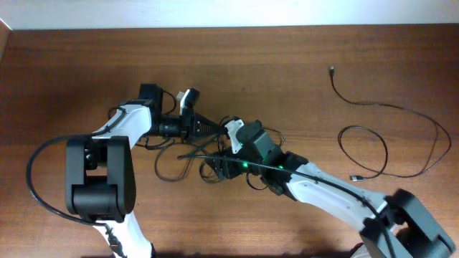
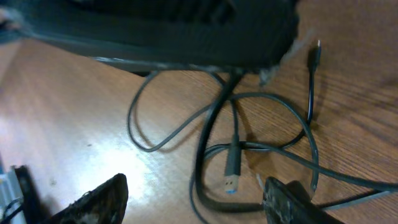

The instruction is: Untangle cables

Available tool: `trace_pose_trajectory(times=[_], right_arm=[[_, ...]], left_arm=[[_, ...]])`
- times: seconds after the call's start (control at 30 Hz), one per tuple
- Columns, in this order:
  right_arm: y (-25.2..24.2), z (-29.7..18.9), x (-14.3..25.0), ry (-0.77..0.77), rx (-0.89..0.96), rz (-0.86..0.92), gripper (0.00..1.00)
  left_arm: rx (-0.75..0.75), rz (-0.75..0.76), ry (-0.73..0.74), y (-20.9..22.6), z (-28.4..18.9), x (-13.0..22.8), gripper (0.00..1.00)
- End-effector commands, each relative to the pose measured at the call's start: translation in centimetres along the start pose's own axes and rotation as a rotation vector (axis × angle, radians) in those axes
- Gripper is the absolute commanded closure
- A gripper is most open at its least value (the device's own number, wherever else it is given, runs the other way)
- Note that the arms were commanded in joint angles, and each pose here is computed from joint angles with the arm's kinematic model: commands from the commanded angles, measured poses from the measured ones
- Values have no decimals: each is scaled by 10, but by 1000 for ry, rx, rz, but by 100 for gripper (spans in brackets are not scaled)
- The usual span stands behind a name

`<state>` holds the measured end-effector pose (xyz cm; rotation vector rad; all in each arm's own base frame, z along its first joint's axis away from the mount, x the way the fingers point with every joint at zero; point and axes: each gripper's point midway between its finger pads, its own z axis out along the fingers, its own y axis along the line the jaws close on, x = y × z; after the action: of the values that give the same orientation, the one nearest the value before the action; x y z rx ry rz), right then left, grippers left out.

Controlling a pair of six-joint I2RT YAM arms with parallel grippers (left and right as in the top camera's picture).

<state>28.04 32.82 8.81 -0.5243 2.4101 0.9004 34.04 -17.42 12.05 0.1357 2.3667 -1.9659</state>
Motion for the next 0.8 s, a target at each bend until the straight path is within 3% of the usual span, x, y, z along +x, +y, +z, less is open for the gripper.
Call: trace_pose_trajectory(times=[0.0,0.03,0.13,0.17,0.2,0.23,0.37,0.6,0.67,0.77], right_arm=[[-18,21,18,44,53,9,66],[-19,23,19,46,51,10,96],[18,11,2,21,-113,-7,96],[35,0,-10,-2,-167,-21,96],[48,-16,-22,-38,-195,-37,96],[56,-29,-31,-68,-209,-49,96],[62,-99,-54,-197,-114,-57,96],[-28,-182,-46,-247,218,126,96],[-66,-194,-33,-215,313,274,96],[-110,-198,3,-92,437,457,96]], left_arm=[[32,-21,-3,-2,0,1,100],[31,-20,-3,-2,0,1,100],[-12,6,-4,6,0,-1,94],[-48,28,-7,12,-1,-3,78],[-78,41,-8,17,-1,-5,51],[-119,49,-9,24,-2,-6,41],[-240,69,-10,45,-5,-8,28],[-456,66,-4,80,-18,-9,23],[-517,39,-9,89,-23,-8,32],[-549,19,-14,94,-26,-8,53]])
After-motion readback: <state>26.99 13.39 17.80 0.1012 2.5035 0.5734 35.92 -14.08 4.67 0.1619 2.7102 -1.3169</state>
